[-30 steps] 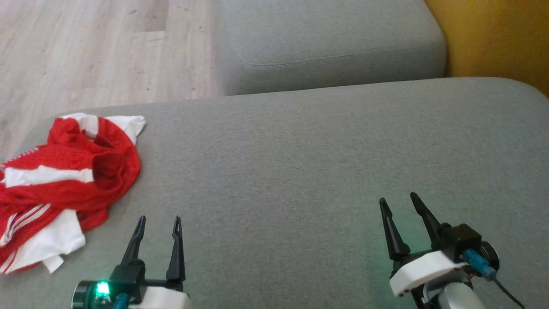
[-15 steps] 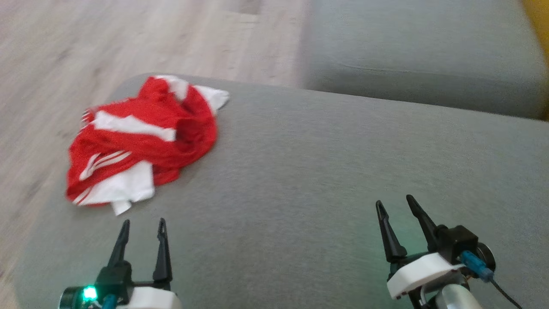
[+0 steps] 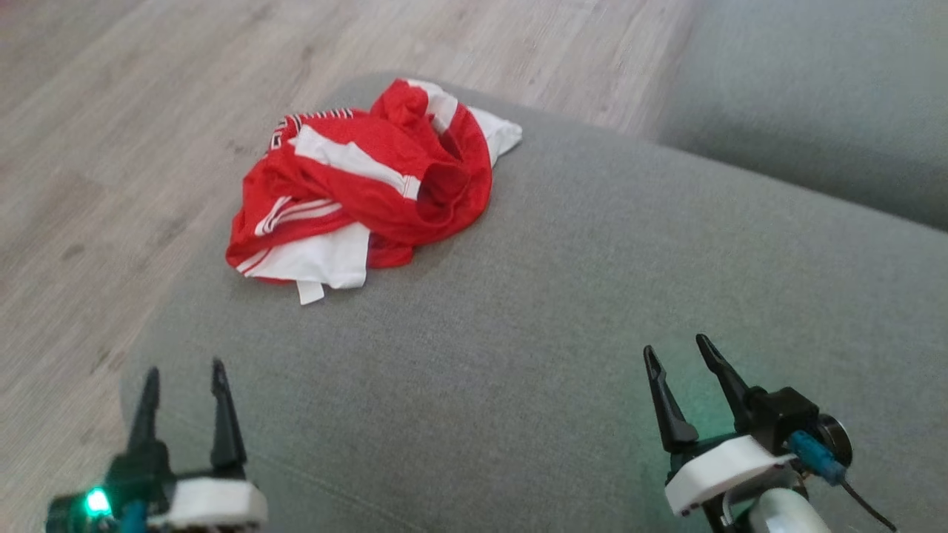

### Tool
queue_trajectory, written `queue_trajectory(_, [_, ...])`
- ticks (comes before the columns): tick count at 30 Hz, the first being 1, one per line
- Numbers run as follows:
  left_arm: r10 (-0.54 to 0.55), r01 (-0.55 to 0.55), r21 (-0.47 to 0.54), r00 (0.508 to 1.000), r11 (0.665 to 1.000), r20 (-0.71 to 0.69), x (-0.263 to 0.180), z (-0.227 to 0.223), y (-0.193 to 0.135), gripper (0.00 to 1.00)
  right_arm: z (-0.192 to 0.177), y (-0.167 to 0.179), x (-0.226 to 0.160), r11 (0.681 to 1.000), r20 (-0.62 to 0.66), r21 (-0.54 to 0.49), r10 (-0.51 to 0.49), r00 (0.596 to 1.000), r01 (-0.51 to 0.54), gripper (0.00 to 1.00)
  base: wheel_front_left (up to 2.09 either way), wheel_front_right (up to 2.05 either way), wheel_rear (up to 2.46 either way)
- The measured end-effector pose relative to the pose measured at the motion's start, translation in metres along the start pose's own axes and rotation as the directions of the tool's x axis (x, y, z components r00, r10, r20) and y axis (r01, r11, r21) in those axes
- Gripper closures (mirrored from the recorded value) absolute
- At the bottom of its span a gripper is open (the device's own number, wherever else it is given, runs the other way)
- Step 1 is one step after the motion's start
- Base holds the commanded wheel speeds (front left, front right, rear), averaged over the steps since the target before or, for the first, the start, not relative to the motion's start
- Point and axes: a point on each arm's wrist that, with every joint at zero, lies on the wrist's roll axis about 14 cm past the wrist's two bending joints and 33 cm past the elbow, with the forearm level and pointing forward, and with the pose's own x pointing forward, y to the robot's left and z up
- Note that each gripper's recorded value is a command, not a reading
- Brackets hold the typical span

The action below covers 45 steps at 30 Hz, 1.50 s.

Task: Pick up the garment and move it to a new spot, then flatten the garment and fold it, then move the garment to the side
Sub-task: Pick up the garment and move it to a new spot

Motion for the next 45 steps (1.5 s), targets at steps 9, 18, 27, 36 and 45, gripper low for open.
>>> queue_trajectory(9, [-0.076, 0.066, 0.060, 0.979, 0.996, 0.189, 0.093, 0.082, -0.037, 0.00, -0.018, -0.052, 0.023, 0.994, -0.026, -0.070, -0.091, 0.995, 0.089, 0.00, 0.00, 0.00, 0.00])
queue_trajectory(18, [-0.200, 0.205, 0.163, 0.979, 0.965, -0.043, 0.210, 0.052, -0.098, 0.00, -0.041, -0.110, 0.045, 0.980, -0.030, -0.076, -0.187, 0.982, 0.184, 0.00, 0.00, 0.00, 0.00])
queue_trajectory(27, [-0.264, 0.315, 0.069, 0.880, 0.946, -0.395, 0.228, -0.030, -0.148, 0.00, -0.042, -0.146, 0.025, 0.957, -0.018, -0.090, -0.279, 0.960, 0.276, 0.00, 0.00, 0.00, 0.00])
queue_trajectory(36, [-0.276, 0.343, 0.067, 0.844, 0.937, -0.459, 0.226, -0.058, -0.156, 1.00, -0.040, -0.165, 0.014, 0.940, -0.008, -0.099, -0.330, 0.944, 0.328, 0.00, 0.00, 0.00, 0.00])
queue_trajectory(45, [-0.401, 0.404, 0.190, 0.914, 0.895, -0.054, 0.258, 0.094, -0.179, 1.00, -0.004, -0.153, -0.006, 0.935, 0.048, -0.071, -0.344, 0.938, 0.346, 0.00, 0.00, 0.00, 0.00])
